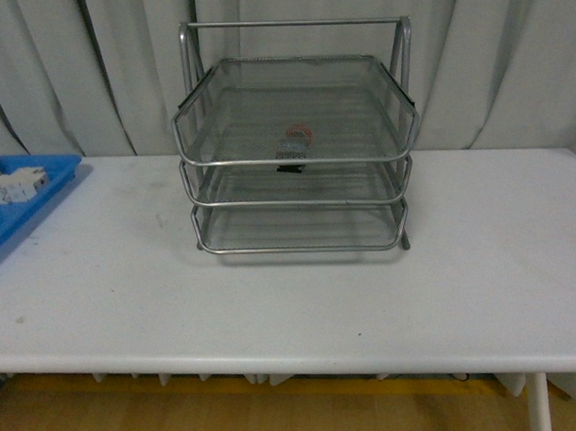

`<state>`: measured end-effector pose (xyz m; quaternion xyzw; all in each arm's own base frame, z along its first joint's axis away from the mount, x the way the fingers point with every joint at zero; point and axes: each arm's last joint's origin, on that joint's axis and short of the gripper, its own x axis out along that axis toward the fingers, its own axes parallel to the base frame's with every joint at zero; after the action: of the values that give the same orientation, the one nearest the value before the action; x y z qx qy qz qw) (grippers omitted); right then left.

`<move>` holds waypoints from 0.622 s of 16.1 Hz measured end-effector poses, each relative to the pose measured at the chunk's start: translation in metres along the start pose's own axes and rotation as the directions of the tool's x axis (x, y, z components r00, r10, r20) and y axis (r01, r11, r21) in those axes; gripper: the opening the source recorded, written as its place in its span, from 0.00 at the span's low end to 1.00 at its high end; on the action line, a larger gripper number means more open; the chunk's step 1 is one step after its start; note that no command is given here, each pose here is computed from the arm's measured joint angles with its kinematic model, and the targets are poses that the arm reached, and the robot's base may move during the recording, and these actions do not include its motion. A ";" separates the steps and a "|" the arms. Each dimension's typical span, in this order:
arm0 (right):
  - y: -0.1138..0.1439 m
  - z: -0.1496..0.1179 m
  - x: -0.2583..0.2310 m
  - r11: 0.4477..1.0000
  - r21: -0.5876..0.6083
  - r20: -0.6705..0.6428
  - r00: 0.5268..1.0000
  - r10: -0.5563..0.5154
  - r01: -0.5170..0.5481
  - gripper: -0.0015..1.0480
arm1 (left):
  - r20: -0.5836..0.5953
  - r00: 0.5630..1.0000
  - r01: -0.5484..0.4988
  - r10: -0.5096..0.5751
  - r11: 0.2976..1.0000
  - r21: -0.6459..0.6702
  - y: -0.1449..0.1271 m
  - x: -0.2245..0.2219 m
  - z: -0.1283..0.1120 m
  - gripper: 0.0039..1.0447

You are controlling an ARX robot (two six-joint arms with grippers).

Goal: Place button on rack with both arms

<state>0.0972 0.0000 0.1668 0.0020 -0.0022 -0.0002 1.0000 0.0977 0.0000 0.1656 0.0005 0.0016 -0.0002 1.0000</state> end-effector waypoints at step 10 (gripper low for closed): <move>0.000 0.000 0.000 1.000 0.000 0.000 1.000 0.000 0.000 0.94 | 0.000 1.000 0.000 0.000 1.000 0.000 0.000 0.000 0.000 0.94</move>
<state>0.0972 0.0000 0.1668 0.0020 -0.0022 -0.0002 1.0000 0.0977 0.0000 0.1657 0.0005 0.0014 -0.0002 1.0000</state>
